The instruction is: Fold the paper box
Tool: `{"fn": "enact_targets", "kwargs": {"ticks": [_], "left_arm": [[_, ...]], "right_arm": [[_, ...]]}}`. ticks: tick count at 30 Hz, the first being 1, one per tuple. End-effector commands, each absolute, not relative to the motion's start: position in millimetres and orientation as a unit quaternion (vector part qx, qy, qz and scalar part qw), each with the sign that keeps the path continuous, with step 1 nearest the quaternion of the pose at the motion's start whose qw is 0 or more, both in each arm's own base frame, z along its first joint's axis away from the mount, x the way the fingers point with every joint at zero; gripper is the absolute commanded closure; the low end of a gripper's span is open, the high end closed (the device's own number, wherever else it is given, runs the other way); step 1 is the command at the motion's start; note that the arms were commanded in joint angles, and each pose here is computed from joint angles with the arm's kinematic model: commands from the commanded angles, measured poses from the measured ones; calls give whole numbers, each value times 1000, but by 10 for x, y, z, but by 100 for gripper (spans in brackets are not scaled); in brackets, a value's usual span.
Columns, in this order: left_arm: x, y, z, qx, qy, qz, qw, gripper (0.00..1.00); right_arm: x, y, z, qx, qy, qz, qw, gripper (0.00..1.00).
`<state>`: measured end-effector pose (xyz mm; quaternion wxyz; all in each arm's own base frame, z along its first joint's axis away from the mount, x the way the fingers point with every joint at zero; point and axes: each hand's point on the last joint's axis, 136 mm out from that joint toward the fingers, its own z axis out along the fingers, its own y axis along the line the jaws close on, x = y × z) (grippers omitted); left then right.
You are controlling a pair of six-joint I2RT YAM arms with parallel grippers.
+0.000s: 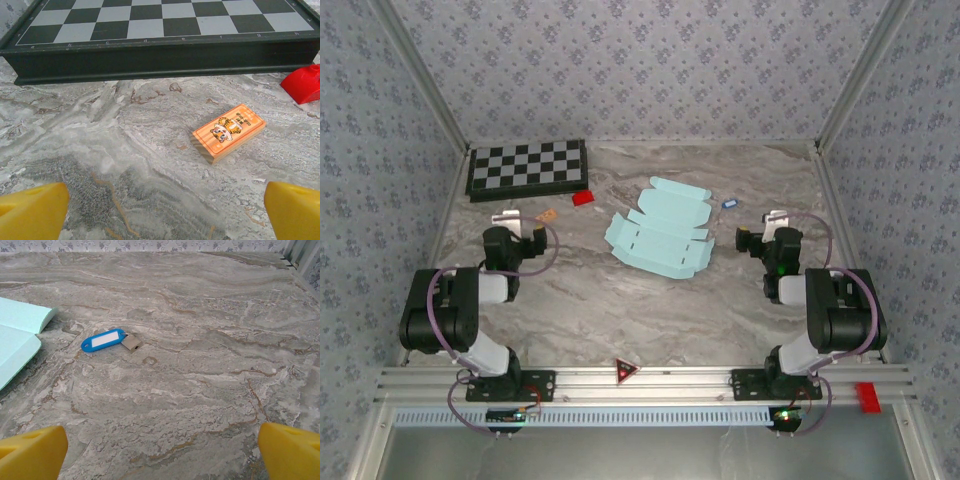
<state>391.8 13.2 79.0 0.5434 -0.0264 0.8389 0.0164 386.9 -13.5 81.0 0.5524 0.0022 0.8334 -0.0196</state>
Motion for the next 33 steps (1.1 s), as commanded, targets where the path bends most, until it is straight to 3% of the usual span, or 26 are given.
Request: {"fn": "enact_targets", "kwargs": {"ticks": [1,15,20,25,33], "left_arm": [[3976,160,880,-35,832,17,554,0],[3964,218,985,-51,829,28,557,0],[3908,259,1235,-105,856,11,506,0],[3843,-217,1376,-79,888,-67,448,5],[3683,-1556,1702,72,891,-176,412,34]], "right_arm": [[3919,-162,842,7,831,-26,555,1],[3865,-297,1007,43,820,-52,568,1],[3791,-314,1215,71,840,-42,536,1],[3716,-76,1277,84,880,21,468,1],[3484,805,1419,23,910,124,394,2]]}}
